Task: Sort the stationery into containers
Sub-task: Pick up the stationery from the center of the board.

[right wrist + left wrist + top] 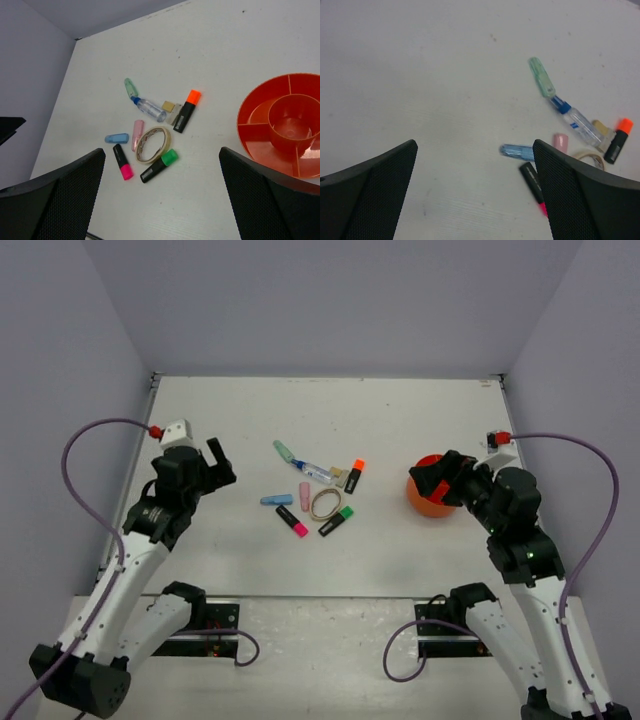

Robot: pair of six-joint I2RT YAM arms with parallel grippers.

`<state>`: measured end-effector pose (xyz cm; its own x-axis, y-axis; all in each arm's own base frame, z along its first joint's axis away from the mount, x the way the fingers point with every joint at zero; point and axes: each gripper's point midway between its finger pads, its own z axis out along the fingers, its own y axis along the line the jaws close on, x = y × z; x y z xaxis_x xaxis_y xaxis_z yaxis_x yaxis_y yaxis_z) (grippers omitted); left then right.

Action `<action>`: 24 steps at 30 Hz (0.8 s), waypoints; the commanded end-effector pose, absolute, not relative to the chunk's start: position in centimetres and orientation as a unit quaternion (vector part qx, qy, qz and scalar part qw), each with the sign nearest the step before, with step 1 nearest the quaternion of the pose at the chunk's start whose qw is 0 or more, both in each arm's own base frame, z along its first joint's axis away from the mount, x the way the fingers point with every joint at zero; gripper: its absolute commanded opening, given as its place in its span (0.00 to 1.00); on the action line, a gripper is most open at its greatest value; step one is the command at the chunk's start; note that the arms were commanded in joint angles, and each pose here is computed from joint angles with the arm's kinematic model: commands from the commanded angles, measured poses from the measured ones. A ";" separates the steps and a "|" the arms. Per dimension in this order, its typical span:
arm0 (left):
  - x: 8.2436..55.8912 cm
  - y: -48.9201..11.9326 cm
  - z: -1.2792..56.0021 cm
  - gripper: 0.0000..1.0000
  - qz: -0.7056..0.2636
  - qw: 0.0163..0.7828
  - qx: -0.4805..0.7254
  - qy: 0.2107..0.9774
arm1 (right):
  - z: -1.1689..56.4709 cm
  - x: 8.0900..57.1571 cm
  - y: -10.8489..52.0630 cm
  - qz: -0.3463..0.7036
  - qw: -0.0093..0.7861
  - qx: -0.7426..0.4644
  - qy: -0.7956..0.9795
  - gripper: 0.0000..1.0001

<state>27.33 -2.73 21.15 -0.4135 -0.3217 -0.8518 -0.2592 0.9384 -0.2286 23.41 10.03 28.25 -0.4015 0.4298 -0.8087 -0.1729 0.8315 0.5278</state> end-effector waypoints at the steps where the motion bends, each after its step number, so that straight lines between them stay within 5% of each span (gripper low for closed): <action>1: 30.3 -10.9 19.8 1.00 -0.150 0.486 -0.140 0.850 | 27.7 23.5 10.8 0.287 0.522 0.065 0.801 0.99; 10: 36.9 -22.7 14.1 1.00 -0.090 0.425 -0.140 0.890 | 26.4 22.4 12.5 0.327 0.496 0.034 0.804 0.99; 17: 40.5 -26.2 9.9 0.99 -0.066 0.394 -0.179 0.899 | 25.7 21.7 12.7 0.330 0.485 0.023 0.810 0.99; 24: 40.9 -27.2 7.2 0.79 -0.062 0.373 -0.182 0.908 | 25.5 21.3 12.8 0.336 0.487 0.017 0.806 0.99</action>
